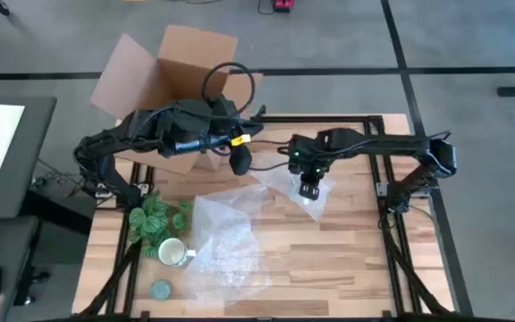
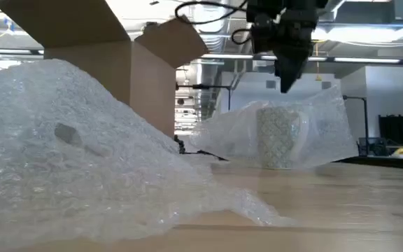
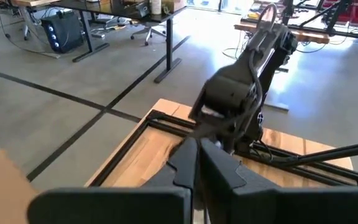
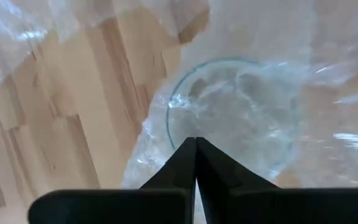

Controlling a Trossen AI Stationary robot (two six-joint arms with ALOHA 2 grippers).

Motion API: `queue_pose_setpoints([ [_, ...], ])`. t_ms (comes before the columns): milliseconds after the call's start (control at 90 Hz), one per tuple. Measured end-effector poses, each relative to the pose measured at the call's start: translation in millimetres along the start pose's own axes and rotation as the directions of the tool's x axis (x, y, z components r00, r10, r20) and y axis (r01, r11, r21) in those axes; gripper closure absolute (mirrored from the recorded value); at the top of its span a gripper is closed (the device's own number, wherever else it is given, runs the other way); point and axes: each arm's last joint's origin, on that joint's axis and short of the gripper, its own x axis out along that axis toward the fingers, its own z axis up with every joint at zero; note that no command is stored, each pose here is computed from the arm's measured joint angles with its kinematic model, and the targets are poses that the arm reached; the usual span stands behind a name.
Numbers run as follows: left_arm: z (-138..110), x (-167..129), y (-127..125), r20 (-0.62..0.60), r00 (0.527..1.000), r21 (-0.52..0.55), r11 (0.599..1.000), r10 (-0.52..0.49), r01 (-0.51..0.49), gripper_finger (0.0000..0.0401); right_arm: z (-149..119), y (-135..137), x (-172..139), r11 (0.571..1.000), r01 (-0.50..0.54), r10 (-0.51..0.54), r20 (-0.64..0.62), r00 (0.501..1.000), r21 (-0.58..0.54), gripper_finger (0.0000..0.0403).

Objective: Wrap mug
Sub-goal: Wrap the green mug with bubble wrap

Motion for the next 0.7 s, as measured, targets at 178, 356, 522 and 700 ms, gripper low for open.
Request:
queue_pose_setpoints([
  [178,0,0,0,0.001,1.000,-0.007,1.000,0.000,0.000,0.0401,-4,-15,45,0.998,0.025,-0.022,-0.054,0.998,0.063,0.0403],
  [356,0,0,0,0.001,1.000,-0.008,1.000,-0.001,0.001,0.0401,-1,-23,76,0.997,0.019,-0.011,-0.106,0.994,0.071,0.0403],
  [522,0,0,-1,0.000,1.000,-0.012,1.000,-0.004,0.004,0.0401,4,-15,73,0.998,0.032,-0.027,-0.113,0.993,0.048,0.0403],
  [700,0,0,-1,-0.002,1.000,-0.024,1.000,-0.004,0.004,0.0401,10,-7,47,0.999,0.044,-0.042,-0.054,0.998,0.025,0.0403],
])
